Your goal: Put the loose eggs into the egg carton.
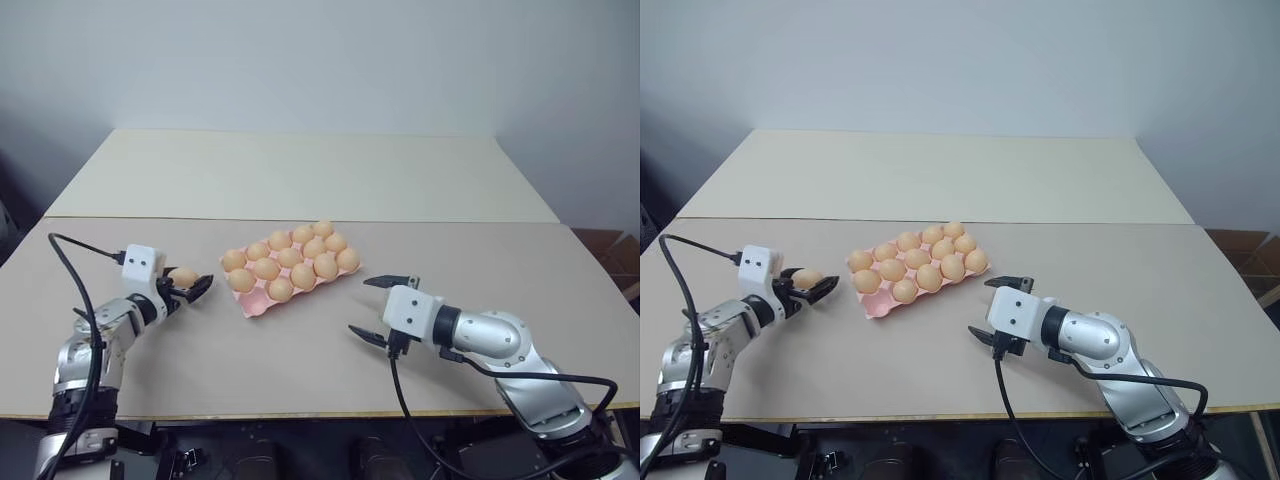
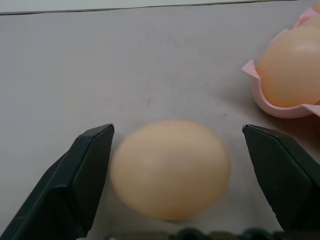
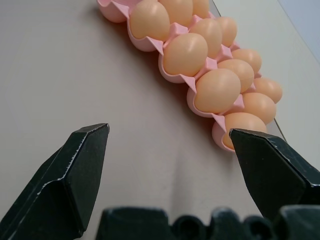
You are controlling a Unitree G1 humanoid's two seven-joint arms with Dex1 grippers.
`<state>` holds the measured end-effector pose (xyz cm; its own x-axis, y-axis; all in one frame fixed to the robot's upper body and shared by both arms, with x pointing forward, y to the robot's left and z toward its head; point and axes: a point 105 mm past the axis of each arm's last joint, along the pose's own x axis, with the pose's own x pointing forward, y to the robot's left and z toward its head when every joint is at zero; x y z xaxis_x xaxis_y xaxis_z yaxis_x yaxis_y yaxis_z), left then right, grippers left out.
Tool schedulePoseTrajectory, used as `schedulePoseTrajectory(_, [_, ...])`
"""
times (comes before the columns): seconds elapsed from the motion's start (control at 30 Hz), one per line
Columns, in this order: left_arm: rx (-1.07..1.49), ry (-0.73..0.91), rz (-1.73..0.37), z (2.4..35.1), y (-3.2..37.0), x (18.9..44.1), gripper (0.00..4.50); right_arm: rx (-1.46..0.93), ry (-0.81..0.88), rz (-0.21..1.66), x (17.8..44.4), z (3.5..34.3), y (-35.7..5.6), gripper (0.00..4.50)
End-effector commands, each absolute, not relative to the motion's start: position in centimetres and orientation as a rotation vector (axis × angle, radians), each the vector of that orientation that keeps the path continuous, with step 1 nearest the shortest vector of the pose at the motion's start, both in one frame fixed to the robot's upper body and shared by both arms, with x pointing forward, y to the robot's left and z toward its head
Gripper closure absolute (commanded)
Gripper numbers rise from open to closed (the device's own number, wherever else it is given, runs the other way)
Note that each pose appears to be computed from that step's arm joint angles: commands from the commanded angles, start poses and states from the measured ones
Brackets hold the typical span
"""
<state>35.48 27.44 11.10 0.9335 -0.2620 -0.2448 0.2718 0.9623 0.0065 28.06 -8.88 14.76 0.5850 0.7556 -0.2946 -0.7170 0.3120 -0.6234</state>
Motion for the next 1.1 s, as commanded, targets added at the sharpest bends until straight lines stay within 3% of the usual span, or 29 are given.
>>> schedulePoseTrajectory(0.03, [0.046, 0.19, -0.275, 12.4, 27.5, 35.8, 0.87, -0.814, -0.104, 0.943, 28.2, 16.0, -9.1, 0.0])
schedulePoseTrajectory(0.13, [0.047, 0.195, -0.272, 12.3, 27.6, 35.8, 1.86, -0.815, -0.103, 0.942, 28.2, 16.0, -9.0, 0.0])
schedulePoseTrajectory(0.2, [0.055, 0.21, -0.273, 12.1, 27.7, 35.8, 2.15, -0.816, -0.104, 0.942, 28.2, 16.0, -9.0, 0.0])
schedulePoseTrajectory(0.43, [0.073, 0.111, -0.356, 14.6, 26.6, 34.6, 2.15, -0.816, -0.103, 0.94, 28.2, 16.0, -9.0, 0.0])
schedulePoseTrajectory(0.67, [0.097, -0.038, -0.614, 19.5, 22.7, 31.1, 2.15, -0.808, -0.104, 0.927, 28.1, 15.9, -9.0, 0.0])
schedulePoseTrajectory(0.8, [0.094, 0.023, -0.803, 18.8, 20.0, 29.7, 2.15, -0.799, -0.109, 0.917, 28.1, 15.7, -8.8, 0.0])
schedulePoseTrajectory(1.1, [0.125, 0.119, -0.892, 16.4, 17.4, 31.7, 2.15, -0.821, -0.078, 0.874, 28.1, 15.3, -10.4, 0.0])
